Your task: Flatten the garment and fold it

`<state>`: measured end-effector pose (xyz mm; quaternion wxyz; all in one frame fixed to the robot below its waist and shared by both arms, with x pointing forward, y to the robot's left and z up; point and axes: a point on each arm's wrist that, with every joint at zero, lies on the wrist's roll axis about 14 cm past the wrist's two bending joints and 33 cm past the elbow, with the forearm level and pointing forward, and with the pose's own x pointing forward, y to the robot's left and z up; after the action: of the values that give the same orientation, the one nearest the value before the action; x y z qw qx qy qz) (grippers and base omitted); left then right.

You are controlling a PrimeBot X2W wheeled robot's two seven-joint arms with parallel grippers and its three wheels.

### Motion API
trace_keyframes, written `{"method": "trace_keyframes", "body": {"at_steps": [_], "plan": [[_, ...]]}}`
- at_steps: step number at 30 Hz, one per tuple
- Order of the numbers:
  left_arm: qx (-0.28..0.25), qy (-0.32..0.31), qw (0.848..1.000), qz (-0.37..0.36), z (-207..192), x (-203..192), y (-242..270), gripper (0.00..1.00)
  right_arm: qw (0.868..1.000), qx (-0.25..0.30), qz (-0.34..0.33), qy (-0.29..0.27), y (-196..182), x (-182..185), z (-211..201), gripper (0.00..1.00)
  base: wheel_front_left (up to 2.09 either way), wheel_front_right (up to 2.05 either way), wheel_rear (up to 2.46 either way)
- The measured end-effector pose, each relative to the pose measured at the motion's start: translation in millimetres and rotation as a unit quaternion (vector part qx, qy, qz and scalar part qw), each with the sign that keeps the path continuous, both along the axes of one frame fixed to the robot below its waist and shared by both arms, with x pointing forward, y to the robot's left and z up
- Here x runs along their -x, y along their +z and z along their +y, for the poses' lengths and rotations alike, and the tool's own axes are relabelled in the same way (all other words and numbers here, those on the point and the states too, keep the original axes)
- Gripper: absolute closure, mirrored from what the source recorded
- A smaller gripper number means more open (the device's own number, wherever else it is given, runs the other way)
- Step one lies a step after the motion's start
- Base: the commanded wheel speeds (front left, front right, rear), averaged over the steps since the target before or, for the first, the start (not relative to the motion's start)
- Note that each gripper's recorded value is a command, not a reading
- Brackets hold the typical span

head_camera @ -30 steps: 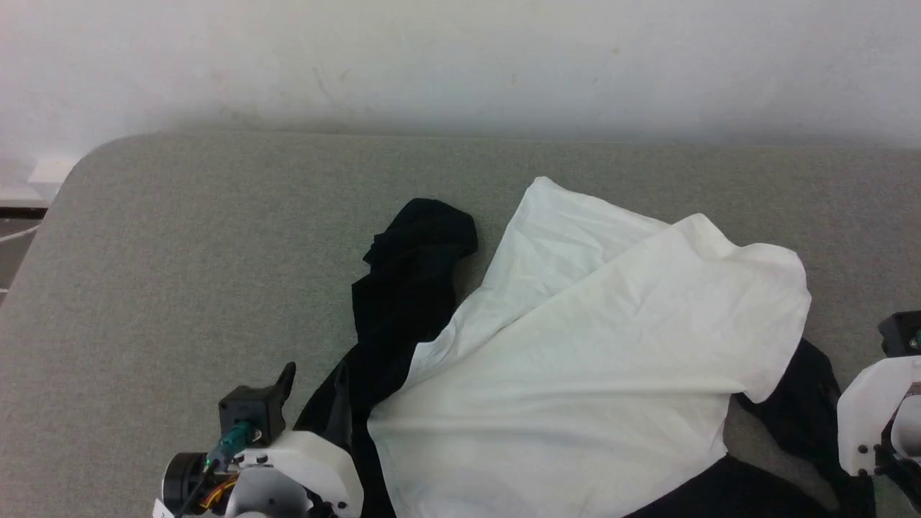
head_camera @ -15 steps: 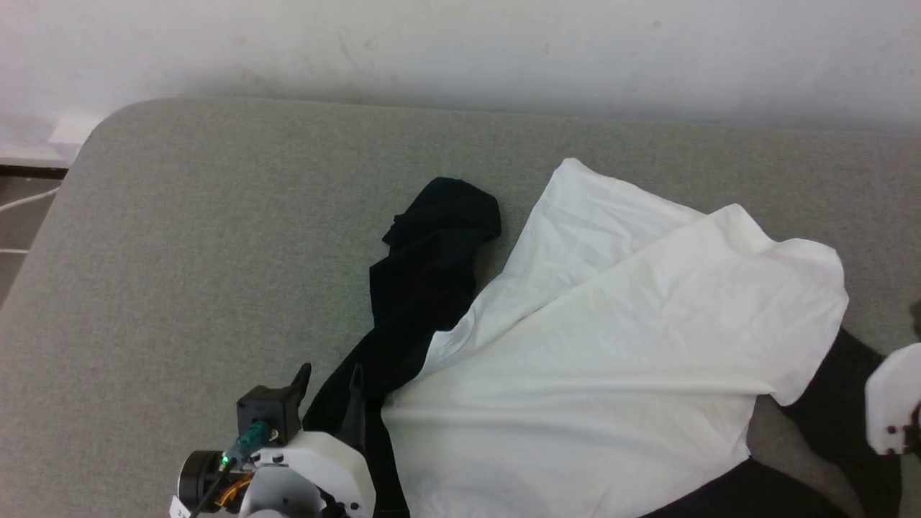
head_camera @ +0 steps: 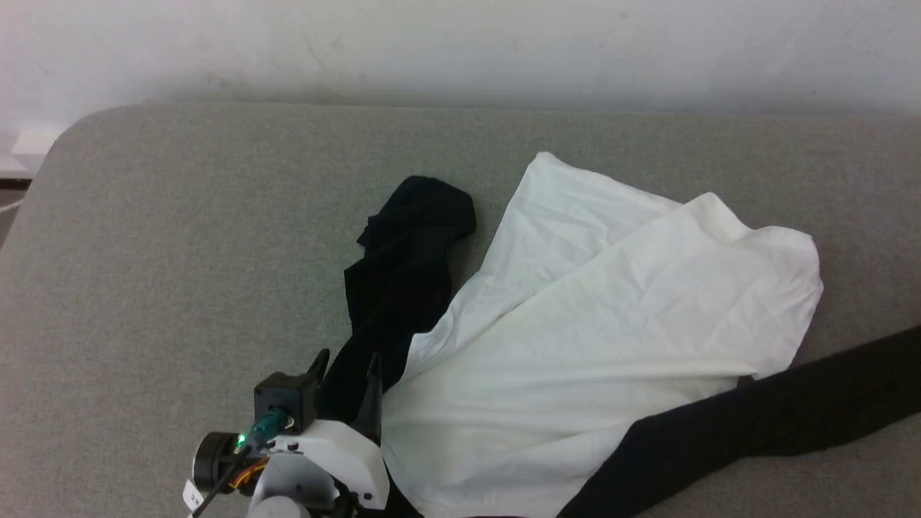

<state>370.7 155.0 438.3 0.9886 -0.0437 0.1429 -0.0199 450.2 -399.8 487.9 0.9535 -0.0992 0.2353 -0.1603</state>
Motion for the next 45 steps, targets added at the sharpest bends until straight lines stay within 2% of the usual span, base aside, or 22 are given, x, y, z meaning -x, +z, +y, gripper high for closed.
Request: {"method": "trace_keyframes", "body": {"at_steps": [9, 10, 11, 13, 16, 23, 27, 30, 34, 37, 41, 43, 45], "plan": [[-0.001, -0.001, 1.0, 0.012, -1, -13, -9, 0.0, 0.999, 0.008, 0.045, -0.023, -41, -8, -11, 1.0, 0.0, 0.0, 0.0], [-0.001, 0.0, 1.0, 0.013, 0, -14, -10, 0.0, 0.998, 0.005, 0.058, -0.024, -50, -7, -10, 0.62, 0.0, 0.0, 0.0], [-0.001, 0.001, 1.0, 0.014, 1, -15, -11, 0.0, 0.997, 0.0, 0.072, -0.026, -60, -5, -8, 0.0, 0.0, 0.0, 0.0], [-0.002, 0.004, 1.0, 0.019, 2, -14, -14, 0.0, 0.996, -0.006, 0.09, -0.024, -74, -2, -2, 0.0, 0.0, 0.0, 0.0], [-0.002, 0.006, 1.0, 0.016, 3, -14, -14, 0.0, 0.997, -0.001, 0.076, -0.012, -74, -5, 6, 0.0, 0.0, 0.0, 0.0], [-0.003, 0.002, 1.0, -0.01, 2, -12, 1, 0.0, 0.999, -0.015, -0.019, 0.046, -46, -24, 52, 0.0, 0.0, 0.0, 0.0], [0.001, -0.005, 1.0, -0.03, -3, -8, 13, 0.0, 0.993, -0.024, -0.073, 0.093, -17, -30, 85, 0.0, 0.0, 0.0, 0.0], [0.003, -0.011, 0.999, -0.043, -8, -4, 21, 0.0, 0.986, -0.052, -0.078, 0.135, -10, -25, 122, 0.0, 0.0, 0.0, 0.0], [0.008, -0.015, 0.998, -0.057, -11, 0, 31, 0.0, 0.978, -0.075, -0.026, 0.192, -18, -12, 162, 0.0, 0.0, 0.0, 0.0], [0.009, -0.013, 0.998, -0.06, -10, 2, 33, 0.0, 0.969, -0.084, 0.051, 0.226, -39, -1, 185, 0.0, 0.0, 0.0, 0.0], [0.01, -0.006, 0.999, -0.051, -7, 4, 27, 0.0, 0.955, -0.105, 0.147, 0.233, -69, 12, 198, 0.0, 0.0, 0.0, 0.0], [0.01, -0.004, 0.999, -0.047, -5, 5, 25, 0.0, 0.953, -0.101, 0.17, 0.231, -77, 15, 196, 0.0, 0.0, 0.0, 0.0], [0.01, 0.003, 0.999, -0.038, -2, 7, 20, 0.0, 0.945, -0.075, 0.225, 0.224, -96, 21, 184, 0.0, 0.0, 0.0, 0.0]]}}
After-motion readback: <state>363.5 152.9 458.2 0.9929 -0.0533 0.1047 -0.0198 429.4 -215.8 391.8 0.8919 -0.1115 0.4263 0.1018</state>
